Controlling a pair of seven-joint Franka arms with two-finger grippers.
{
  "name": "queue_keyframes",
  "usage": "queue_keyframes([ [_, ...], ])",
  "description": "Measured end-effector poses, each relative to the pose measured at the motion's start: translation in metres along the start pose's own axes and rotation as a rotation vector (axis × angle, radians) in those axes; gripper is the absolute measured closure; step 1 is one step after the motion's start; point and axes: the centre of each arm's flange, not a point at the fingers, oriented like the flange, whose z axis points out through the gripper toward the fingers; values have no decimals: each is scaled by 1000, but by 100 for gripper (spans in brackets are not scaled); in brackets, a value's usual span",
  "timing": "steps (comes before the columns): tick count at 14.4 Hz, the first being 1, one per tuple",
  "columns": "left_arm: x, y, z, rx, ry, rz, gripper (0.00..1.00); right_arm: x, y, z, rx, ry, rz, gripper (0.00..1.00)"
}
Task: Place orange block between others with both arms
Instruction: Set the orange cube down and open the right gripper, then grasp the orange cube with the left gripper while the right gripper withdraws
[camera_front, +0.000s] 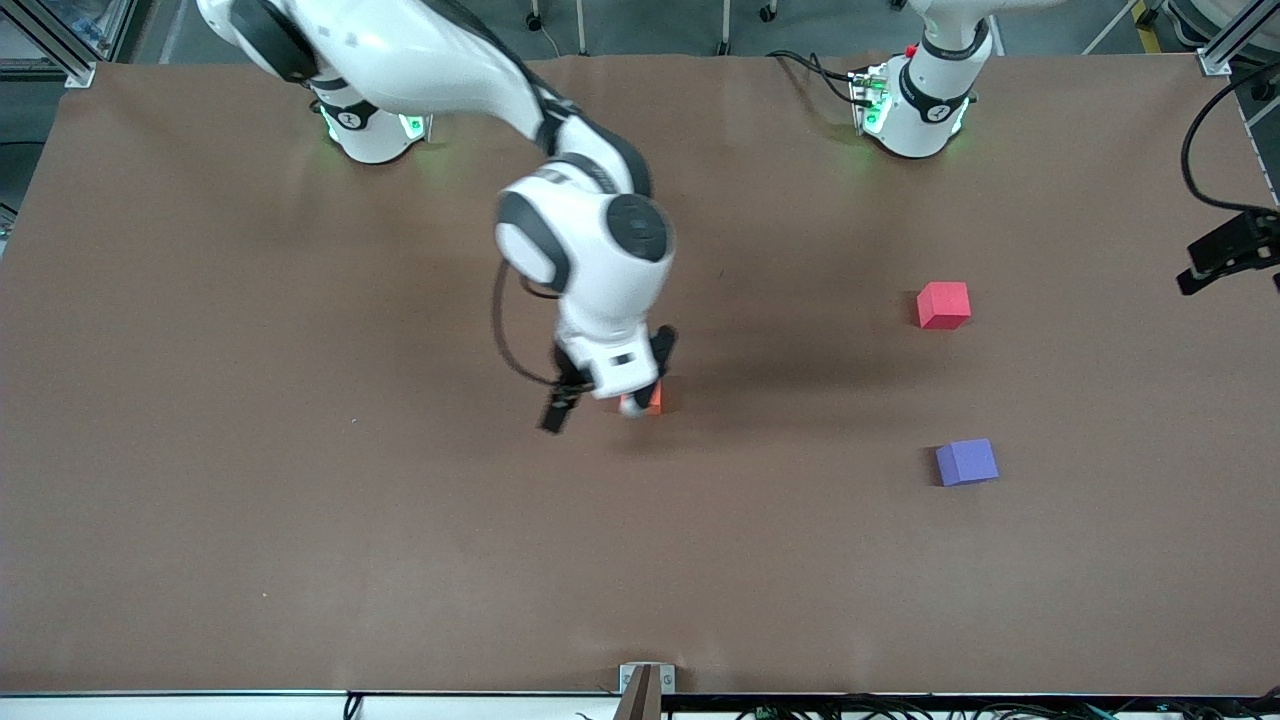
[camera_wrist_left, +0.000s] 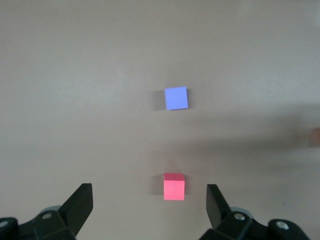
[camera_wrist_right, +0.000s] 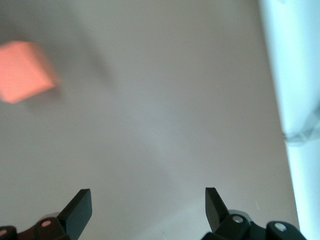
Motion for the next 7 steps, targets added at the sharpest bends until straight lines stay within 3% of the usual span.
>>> queue_keyframes([
  [2,13,33,36,-12,-62,42,0,-74,98,-8,17,-8,187,0],
  [4,22,78,70,-19,-114,28,0,-141,168,14,40,-53,359,0],
  [7,33,156,117,-22,-139,-8,0,-208,217,50,96,-143,634,0],
])
